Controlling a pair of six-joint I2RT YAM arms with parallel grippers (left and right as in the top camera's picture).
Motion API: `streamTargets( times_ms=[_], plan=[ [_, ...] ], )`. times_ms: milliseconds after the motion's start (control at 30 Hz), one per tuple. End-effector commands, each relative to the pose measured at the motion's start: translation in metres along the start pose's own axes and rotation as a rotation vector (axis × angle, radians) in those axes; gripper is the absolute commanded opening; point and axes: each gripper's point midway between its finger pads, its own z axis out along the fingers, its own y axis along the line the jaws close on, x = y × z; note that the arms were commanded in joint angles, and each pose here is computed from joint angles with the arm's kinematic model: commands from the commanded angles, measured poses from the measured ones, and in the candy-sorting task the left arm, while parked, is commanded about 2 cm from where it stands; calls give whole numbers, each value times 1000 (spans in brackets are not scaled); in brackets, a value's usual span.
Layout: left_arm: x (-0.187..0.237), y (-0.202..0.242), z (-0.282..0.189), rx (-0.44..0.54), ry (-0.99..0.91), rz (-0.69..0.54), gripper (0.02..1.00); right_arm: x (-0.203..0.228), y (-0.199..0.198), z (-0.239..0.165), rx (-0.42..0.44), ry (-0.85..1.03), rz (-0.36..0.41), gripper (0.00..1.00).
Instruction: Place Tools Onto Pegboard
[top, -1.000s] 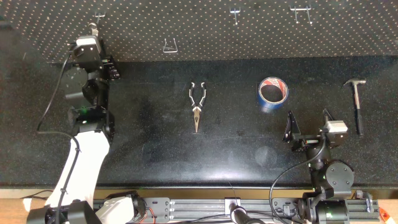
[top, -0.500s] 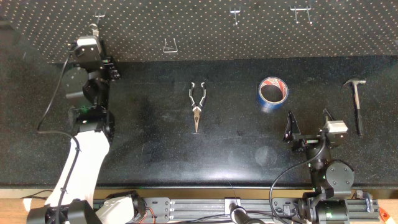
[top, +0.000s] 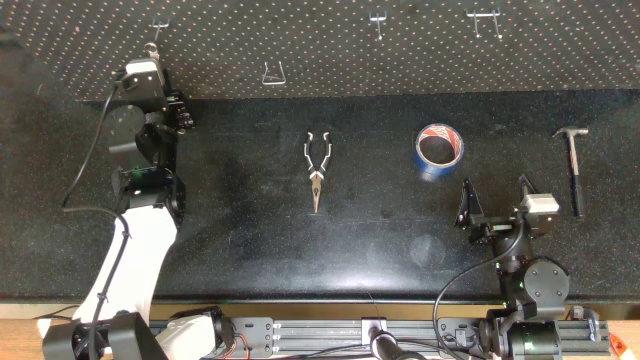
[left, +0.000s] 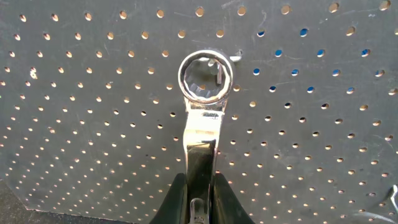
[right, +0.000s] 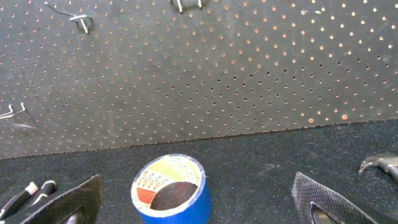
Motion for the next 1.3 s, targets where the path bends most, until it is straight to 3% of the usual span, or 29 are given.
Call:
streamTargets(
  times_ms=[33,433,533,600,833,1067,1300],
  plan=[
    [-6,7,6,-31,-10,-10,27,1,4,0,-24,3,11,987],
    [-4,7,17,-31,6,-10,36,1,4,0,-24,3,11,991],
    [-3,7,17,-31,7,-10,673,1,4,0,-24,3,11,987],
    [-3,7,17,-31,8,-10,996,1,4,0,-24,3,11,989],
    [10,7,4,-31,115,-10,996,1,4,0,-24,3,11,987],
    [2,5,-61,-25,238,-11,996,1,4,0,-24,3,11,989],
    [-11,-25,-137,126,231,-17,996,1,4,0,-24,3,11,989]
  ],
)
